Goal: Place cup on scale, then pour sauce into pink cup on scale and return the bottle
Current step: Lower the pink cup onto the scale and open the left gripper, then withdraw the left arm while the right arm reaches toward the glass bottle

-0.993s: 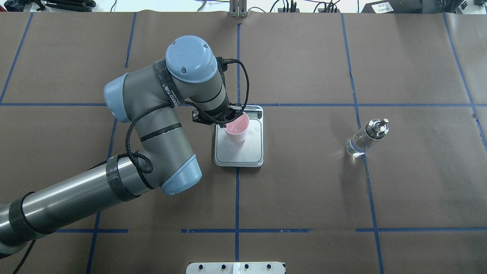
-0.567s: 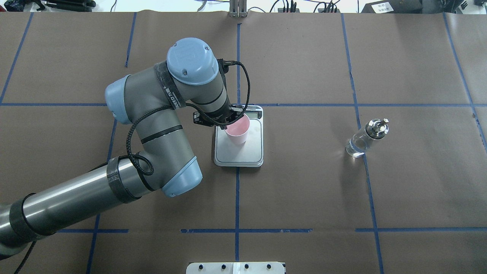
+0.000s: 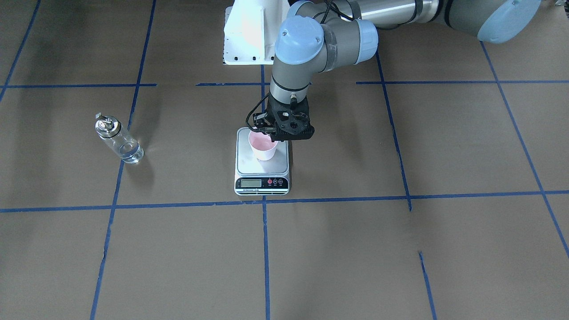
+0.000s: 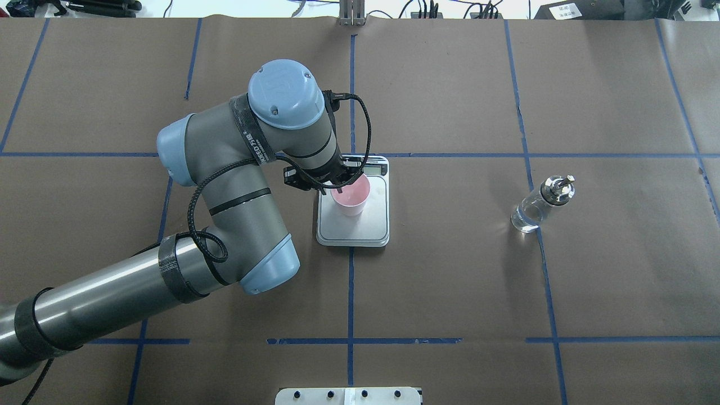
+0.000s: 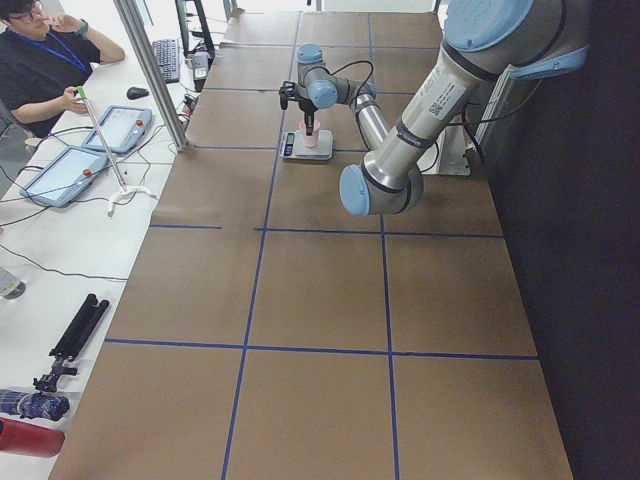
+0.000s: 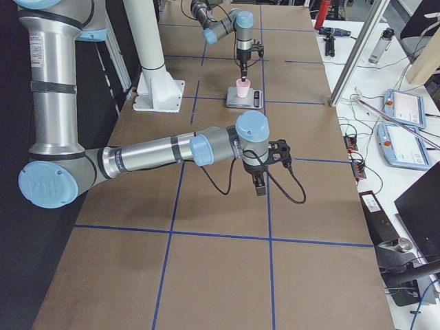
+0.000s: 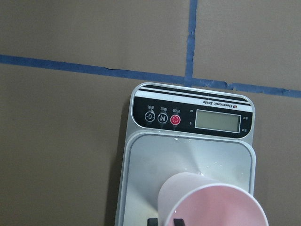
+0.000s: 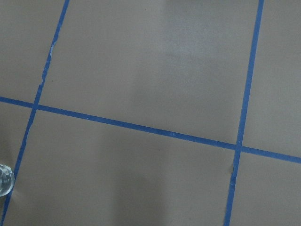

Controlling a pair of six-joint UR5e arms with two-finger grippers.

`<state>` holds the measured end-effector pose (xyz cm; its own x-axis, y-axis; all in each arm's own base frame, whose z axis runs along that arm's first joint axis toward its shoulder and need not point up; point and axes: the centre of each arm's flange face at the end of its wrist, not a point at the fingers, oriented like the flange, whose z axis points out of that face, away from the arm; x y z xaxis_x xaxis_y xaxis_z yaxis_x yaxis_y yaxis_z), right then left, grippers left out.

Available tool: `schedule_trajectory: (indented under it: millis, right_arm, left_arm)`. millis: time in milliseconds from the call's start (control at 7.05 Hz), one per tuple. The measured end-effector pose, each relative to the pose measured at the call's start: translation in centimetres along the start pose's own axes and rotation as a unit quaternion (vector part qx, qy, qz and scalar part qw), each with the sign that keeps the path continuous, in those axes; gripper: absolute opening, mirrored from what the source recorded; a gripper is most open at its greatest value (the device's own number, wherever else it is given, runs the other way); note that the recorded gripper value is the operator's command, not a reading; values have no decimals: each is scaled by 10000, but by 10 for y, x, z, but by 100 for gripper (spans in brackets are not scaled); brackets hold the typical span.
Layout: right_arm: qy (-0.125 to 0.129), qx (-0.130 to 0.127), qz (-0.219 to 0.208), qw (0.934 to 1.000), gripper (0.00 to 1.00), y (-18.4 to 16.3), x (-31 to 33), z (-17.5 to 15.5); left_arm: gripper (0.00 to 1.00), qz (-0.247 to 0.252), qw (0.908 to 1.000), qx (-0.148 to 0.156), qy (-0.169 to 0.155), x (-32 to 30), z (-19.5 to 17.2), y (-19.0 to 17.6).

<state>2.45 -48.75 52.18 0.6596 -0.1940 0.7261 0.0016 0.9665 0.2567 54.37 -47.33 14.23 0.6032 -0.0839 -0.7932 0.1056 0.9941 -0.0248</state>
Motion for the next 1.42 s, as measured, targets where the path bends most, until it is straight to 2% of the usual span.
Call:
schedule_trajectory:
  millis: [142,426,567,709,993,1277,1418]
  right_arm:
    - [-1,9,-12,10000,100,-1,-1,-1]
    - [-2,98,-126,9999,100,-4,-9,-8]
    - [-14,174,-178,9997,100,-6,-18,-16]
    - [-46,238,-133,9996,100,-8,-31,-22]
    - [-263,384,228,9987,100,-10,-94,-30]
    - [-645,820,672,9923,100,-3,-173,-11]
    - [-805,1021,905,9874,100,8,-215,4]
  left_arm:
    - [100,105,9999,14,38,-1,-5,2]
    - [100,666,9976,147,153,-22,-31,0]
    - [100,999,9945,286,94,-51,-51,-10]
    - [100,1347,9899,433,-97,-87,-79,-27]
    - [100,2123,9724,720,-641,-184,-140,-72]
    - [100,2897,9448,797,-1309,-314,-191,-127]
    - [100,3170,9321,691,-1610,-394,-218,-155]
